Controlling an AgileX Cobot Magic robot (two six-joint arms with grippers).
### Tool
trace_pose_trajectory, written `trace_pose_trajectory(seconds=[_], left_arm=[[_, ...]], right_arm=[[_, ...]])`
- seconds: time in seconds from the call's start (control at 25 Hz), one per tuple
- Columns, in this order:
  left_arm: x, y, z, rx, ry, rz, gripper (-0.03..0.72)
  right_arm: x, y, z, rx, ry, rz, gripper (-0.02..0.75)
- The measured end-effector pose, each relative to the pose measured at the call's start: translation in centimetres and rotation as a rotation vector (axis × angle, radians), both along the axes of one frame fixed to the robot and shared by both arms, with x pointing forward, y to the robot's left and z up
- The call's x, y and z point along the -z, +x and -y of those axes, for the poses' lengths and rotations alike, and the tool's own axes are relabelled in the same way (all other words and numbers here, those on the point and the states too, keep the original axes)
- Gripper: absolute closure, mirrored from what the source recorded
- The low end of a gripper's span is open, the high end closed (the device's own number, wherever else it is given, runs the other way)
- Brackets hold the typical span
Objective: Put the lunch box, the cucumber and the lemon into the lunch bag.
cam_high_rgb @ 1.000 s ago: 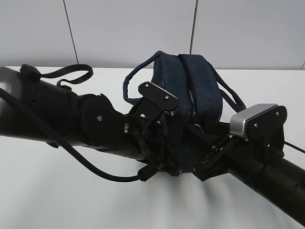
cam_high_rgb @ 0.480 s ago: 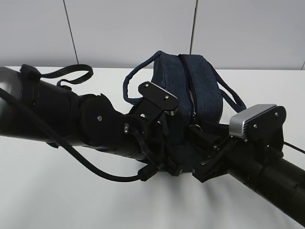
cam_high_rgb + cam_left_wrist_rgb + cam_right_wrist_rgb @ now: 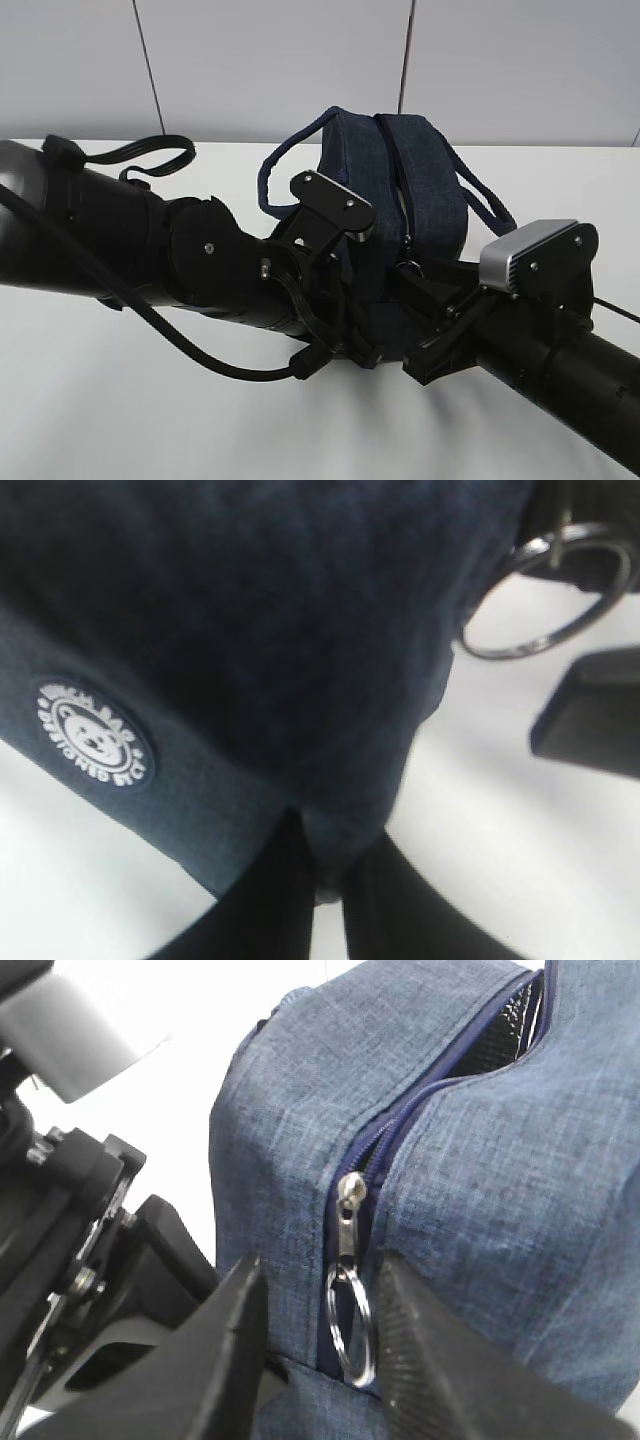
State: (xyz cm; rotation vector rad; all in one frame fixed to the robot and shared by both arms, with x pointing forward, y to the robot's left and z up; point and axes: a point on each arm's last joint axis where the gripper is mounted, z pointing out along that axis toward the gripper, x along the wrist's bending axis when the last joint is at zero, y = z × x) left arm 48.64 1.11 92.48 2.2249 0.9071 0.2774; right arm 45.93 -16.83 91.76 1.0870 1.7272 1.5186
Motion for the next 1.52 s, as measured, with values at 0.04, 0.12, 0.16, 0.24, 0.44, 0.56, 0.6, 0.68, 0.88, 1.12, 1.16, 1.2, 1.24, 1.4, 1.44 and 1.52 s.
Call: trace_pose_trajectory(seconds=[0.04, 0.12, 0.16, 0.24, 0.44, 0.56, 0.6, 0.68, 0.88, 1.12, 1.16, 1.2, 1.24, 1.4, 1.44, 1.52], left_arm=[[0.0, 0.0, 0.0, 0.0, 0.0, 0.0, 0.678], [0.0, 0.0, 0.0, 0.0, 0.0, 0.0, 0.678], [0.0, 0.0, 0.0, 0.0, 0.0, 0.0, 0.678], [0.0, 0.0, 0.0, -0.002, -0.001, -0.001, 0.678], [0.0, 0.0, 0.0, -0.002, -0.001, -0.002, 0.678], [0.0, 0.0, 0.0, -0.003, -0.002, -0.002, 0.678], [0.0, 0.0, 0.0, -0.003, -0.002, -0.002, 0.678], [0.0, 0.0, 0.0, -0.003, -0.002, -0.002, 0.678], [0.0, 0.0, 0.0, -0.004, -0.003, 0.0, 0.678], [0.0, 0.0, 0.1, -0.003, -0.003, -0.001, 0.678], [0.0, 0.0, 0.1, -0.003, -0.003, -0.001, 0.678], [0.0, 0.0, 0.1, -0.003, -0.003, -0.001, 0.678], [0.0, 0.0, 0.1, -0.004, -0.004, -0.001, 0.678], [0.0, 0.0, 0.1, -0.004, -0.005, 0.0, 0.678], [0.0, 0.0, 0.1, -0.004, -0.005, 0.0, 0.678], [0.0, 0.0, 0.1, -0.004, -0.005, 0.0, 0.678]], right_arm=[[0.0, 0.0, 0.0, 0.0, 0.0, 0.0, 0.461], [0.0, 0.0, 0.0, 0.0, 0.0, 0.0, 0.468], [0.0, 0.0, 0.0, 0.0, -0.001, -0.001, 0.479], [0.0, 0.0, 0.0, 0.0, -0.001, -0.001, 0.509], [0.0, 0.0, 0.0, 0.0, -0.001, -0.002, 0.584], [0.0, 0.0, 0.0, 0.0, -0.002, -0.003, 0.64], [0.0, 0.0, 0.0, 0.0, -0.002, -0.003, 0.665], [0.0, 0.0, 0.1, 0.011, 0.0, -0.006, 0.716], [0.1, 0.1, 0.2, 0.029, 0.004, -0.009, 0.738], [0.2, -0.6, 0.6, 0.032, 0.005, -0.018, 0.738], [-0.1, -0.7, 0.7, 0.033, 0.012, -0.011, 0.738], [-0.4, -0.7, 0.7, 0.033, 0.019, -0.002, 0.738], [-0.8, -0.8, 0.8, 0.033, 0.024, 0.005, 0.738], [-1.5, -1.0, 0.9, 0.035, 0.031, 0.006, 0.738], [-1.7, -1.0, 0.9, 0.035, 0.031, 0.005, 0.738], [-1.8, -1.1, 1.0, 0.035, 0.03, 0.003, 0.738]])
